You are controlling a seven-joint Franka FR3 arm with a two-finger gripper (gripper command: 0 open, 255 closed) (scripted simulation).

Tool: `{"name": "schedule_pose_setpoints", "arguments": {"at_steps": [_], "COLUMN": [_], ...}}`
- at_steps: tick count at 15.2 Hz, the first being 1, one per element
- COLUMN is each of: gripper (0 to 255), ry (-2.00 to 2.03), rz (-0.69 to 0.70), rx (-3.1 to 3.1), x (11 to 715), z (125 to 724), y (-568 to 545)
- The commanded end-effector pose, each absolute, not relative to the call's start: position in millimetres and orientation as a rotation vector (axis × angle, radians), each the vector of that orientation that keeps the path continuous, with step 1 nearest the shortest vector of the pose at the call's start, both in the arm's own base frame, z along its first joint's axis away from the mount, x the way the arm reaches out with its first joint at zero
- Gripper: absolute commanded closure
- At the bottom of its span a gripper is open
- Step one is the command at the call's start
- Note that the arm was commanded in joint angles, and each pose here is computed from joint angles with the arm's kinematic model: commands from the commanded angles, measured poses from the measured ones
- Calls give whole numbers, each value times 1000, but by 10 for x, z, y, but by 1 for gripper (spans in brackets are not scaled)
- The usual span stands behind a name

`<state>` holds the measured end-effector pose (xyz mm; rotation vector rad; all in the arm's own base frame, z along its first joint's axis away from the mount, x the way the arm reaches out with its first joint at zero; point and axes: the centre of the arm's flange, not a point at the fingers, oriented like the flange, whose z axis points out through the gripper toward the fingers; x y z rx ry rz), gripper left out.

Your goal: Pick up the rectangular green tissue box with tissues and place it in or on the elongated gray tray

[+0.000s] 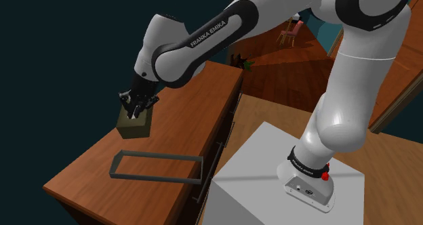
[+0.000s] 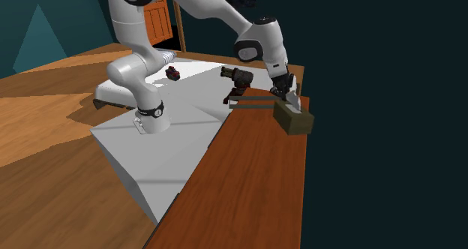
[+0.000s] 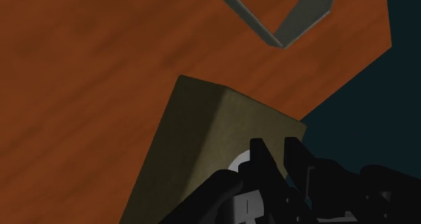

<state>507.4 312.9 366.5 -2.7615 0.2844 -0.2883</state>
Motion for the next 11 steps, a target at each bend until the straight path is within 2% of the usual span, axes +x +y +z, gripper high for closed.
{"name": "schedule_pose_setpoints", "arguments": {"at_steps": [1, 11], "gripper": [255, 255], "ry": [285, 285], "rz": [-288, -288], "rx": [-2762, -2762], "x": [5079, 5079], "z": [3754, 4282], "y": [3127, 3127]}}
